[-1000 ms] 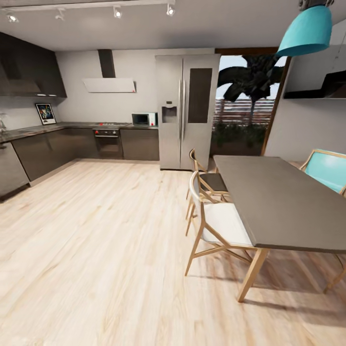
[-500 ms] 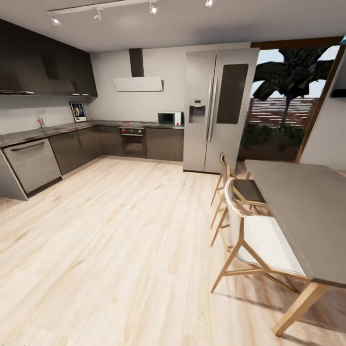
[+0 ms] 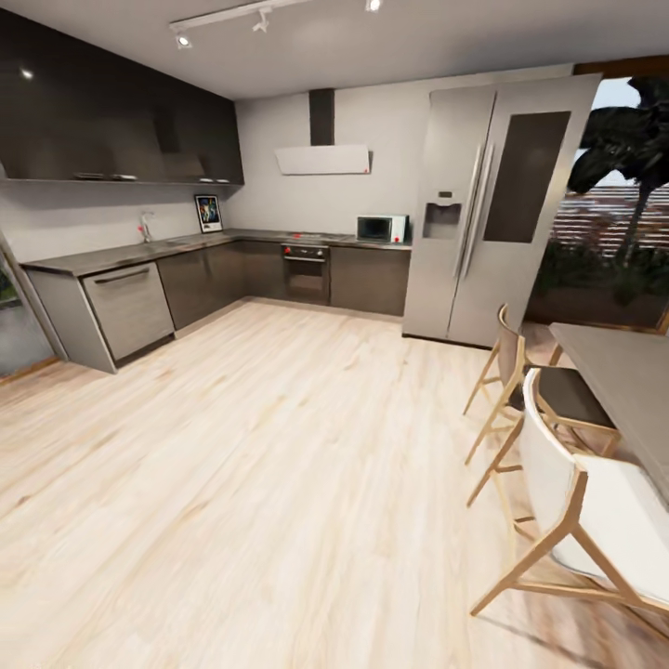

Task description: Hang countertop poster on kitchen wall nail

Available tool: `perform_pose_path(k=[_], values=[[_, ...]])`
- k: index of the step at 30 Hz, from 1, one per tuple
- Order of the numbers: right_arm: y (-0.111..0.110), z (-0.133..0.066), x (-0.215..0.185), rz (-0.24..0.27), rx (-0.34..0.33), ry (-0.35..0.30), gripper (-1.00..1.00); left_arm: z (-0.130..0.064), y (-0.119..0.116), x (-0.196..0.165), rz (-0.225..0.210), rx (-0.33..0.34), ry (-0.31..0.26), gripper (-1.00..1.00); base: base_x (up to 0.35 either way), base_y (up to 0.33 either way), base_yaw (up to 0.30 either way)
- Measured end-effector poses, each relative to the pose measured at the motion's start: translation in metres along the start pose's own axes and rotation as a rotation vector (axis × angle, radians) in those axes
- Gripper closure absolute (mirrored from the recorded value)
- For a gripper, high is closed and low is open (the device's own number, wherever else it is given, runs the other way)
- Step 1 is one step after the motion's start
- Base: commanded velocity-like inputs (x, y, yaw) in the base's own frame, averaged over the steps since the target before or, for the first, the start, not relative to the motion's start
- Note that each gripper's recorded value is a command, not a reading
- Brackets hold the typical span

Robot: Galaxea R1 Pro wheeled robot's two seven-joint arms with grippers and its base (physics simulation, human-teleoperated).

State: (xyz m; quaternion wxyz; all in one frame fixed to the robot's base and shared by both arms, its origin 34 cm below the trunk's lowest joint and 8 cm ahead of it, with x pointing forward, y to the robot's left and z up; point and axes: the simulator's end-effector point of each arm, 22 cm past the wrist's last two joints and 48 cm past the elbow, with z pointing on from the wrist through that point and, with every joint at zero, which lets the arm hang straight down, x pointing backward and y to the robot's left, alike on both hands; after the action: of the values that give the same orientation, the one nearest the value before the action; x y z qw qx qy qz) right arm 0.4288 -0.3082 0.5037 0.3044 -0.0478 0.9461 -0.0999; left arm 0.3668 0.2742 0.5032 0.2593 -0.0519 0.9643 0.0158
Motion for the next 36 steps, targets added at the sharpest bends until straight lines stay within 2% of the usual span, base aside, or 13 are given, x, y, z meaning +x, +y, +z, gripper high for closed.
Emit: perform_pose_path(k=[20, 36], values=[[0.0, 0.0, 0.004, -0.002, -0.001, 0.01, -1.0, 0.0, 0.0, 0.004, 0.001, 0.001, 0.009, -1.0, 0.305, 0.18, 0.271], [-0.003, 0.0, 0.014, -0.006, -0.001, 0.031, -1.0, 0.0, 0.0, 0.004, 0.002, 0.0, 0.01, -1.0, 0.331, 0.094, 0.016]])
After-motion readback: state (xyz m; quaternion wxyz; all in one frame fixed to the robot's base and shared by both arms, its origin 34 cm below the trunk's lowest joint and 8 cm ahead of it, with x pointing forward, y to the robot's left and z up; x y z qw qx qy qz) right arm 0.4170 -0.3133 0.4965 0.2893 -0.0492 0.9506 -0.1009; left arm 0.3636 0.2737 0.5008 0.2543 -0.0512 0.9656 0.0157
